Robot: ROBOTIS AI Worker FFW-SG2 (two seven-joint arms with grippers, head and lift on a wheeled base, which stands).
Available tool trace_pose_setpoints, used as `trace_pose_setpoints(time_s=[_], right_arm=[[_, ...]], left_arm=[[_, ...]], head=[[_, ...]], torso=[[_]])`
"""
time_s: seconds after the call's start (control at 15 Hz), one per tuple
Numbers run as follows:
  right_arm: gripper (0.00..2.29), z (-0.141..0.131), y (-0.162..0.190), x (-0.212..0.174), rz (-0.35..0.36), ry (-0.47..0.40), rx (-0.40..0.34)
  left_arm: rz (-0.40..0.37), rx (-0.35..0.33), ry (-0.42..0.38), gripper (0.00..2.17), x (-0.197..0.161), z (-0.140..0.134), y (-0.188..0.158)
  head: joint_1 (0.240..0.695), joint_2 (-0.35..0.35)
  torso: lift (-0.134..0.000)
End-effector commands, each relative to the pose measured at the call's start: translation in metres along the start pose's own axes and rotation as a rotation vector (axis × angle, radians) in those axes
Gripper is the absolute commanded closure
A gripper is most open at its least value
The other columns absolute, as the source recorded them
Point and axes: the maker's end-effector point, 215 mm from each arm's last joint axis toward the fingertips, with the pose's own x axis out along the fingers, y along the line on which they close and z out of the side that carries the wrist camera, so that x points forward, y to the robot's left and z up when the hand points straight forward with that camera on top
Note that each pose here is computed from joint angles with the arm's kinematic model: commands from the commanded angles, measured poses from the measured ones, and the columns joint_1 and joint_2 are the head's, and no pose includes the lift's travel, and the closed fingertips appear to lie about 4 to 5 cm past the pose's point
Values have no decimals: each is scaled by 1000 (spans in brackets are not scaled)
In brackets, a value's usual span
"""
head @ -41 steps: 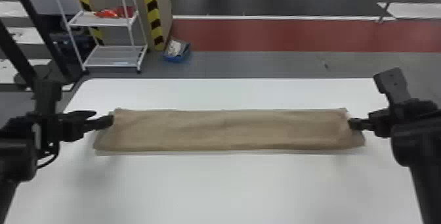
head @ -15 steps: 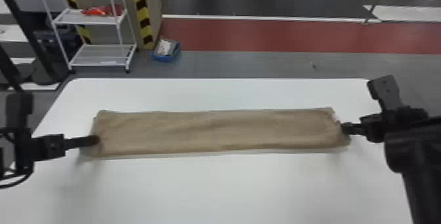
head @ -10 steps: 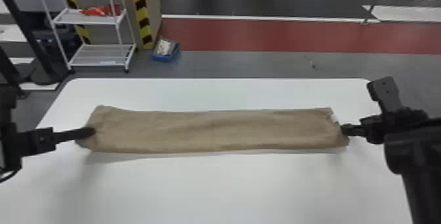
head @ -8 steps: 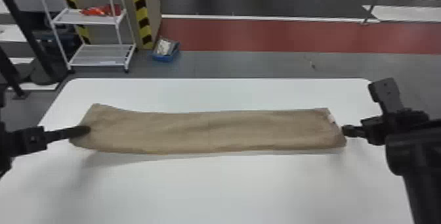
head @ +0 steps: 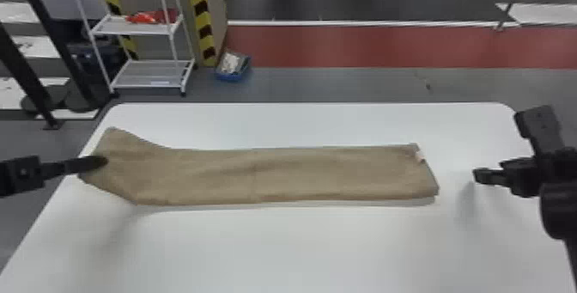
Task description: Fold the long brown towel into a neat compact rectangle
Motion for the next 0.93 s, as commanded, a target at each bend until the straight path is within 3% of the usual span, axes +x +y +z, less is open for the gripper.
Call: trace_pose_setpoints(time_s=[0.0,0.27,0.4,0.6,0.87], right_arm=[[542,-3,1,-1,0,4,2],[542,-16,1,-5,-3,16,6],[542,-22,-2,-8,-7,16,13],[545,-27,-3,-10,-1,16,28],[545,-38,-14,-15,-11,19,36]], left_arm=[[-76,-34,35,1781,3,-10,-58],[-214,-8,80,1781,27,-19,-175],[-282,47,60,1781,43,-5,-233],[-326,111,66,1781,65,-2,-290],[-370,131,95,1781,90,-17,-344]], head=[[695,10],[695,-91],[695,-141],[695,-235],[695,-321]], torso=[[-124],[-124],[-124],[-124],[-124]])
